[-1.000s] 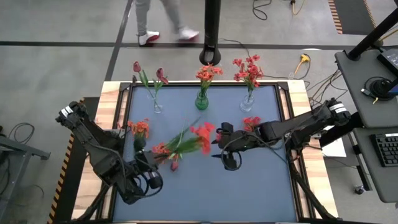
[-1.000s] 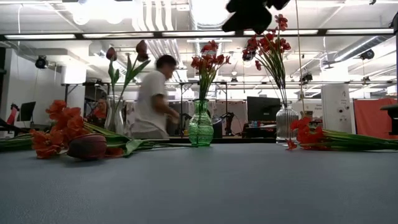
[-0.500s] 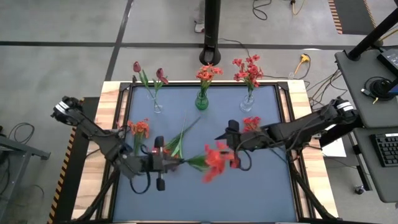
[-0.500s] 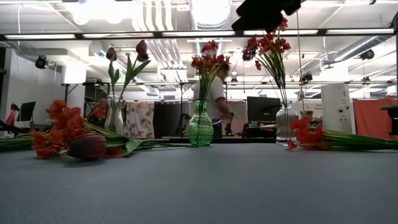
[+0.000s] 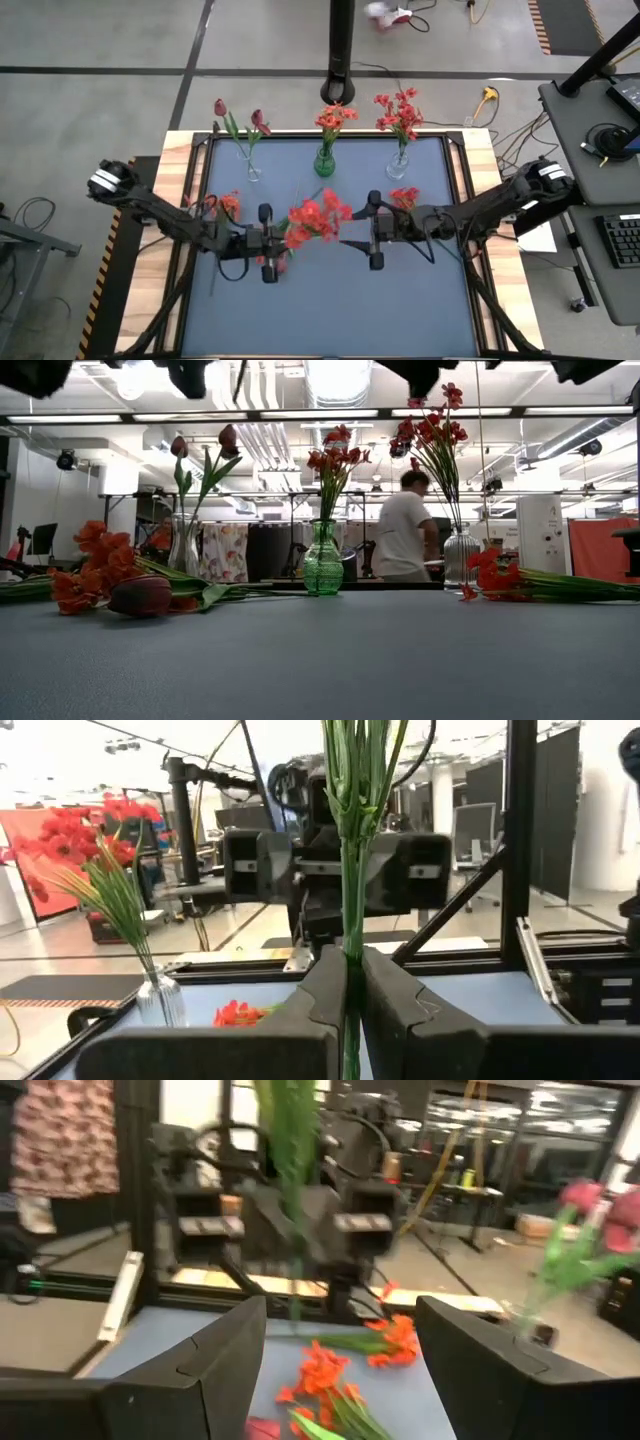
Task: Sort flowers into vase by color
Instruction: Put the left red flowers into the right transparent vase
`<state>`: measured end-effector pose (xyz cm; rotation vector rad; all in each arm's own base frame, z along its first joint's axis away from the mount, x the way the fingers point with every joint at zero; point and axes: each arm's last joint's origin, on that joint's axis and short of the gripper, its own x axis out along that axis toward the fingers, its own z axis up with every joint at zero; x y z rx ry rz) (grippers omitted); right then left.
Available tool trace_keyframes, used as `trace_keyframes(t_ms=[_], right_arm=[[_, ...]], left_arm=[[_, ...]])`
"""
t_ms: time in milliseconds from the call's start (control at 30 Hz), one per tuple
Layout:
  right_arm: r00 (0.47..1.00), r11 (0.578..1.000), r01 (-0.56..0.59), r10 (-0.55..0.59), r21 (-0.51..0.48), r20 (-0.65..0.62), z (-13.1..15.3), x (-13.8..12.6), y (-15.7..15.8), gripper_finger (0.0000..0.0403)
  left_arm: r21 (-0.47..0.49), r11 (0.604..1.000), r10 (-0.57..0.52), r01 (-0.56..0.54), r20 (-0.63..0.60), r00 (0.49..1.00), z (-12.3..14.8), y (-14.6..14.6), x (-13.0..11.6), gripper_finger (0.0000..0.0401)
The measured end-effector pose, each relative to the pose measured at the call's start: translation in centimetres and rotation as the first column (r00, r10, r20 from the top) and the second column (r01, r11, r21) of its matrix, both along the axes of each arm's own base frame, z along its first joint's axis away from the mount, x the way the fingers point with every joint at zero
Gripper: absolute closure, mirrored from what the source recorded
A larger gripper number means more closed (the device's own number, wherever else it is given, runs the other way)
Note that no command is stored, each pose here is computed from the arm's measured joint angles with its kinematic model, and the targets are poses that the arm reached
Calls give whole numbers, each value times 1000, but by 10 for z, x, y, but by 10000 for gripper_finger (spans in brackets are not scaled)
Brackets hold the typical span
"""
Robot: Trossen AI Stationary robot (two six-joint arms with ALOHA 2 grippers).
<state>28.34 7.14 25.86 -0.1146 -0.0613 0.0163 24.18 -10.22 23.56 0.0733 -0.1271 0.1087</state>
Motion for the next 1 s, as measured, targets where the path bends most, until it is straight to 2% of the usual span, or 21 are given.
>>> trace_keyframes(t_ms=[267, 667, 833, 1000], right_arm=[[1000, 999, -16, 16, 31, 2, 3, 31, 7, 154], [1000, 999, -10, 9, 30, 29, 13, 62, 12, 161], [1000, 1000, -7, 7, 18, 23, 11, 71, 14, 209], [1000, 1000, -2, 1, 20, 27, 11, 72, 14, 290]], left_arm=[[-1, 999, 51, -51, 18, 999, -22, 5, 22, 400], [-18, 998, 61, -60, 20, 998, -29, 3, 34, 400], [-31, 998, 63, -63, 23, 998, -31, 4, 34, 398], [-32, 998, 64, -63, 23, 998, -31, 4, 34, 393]])
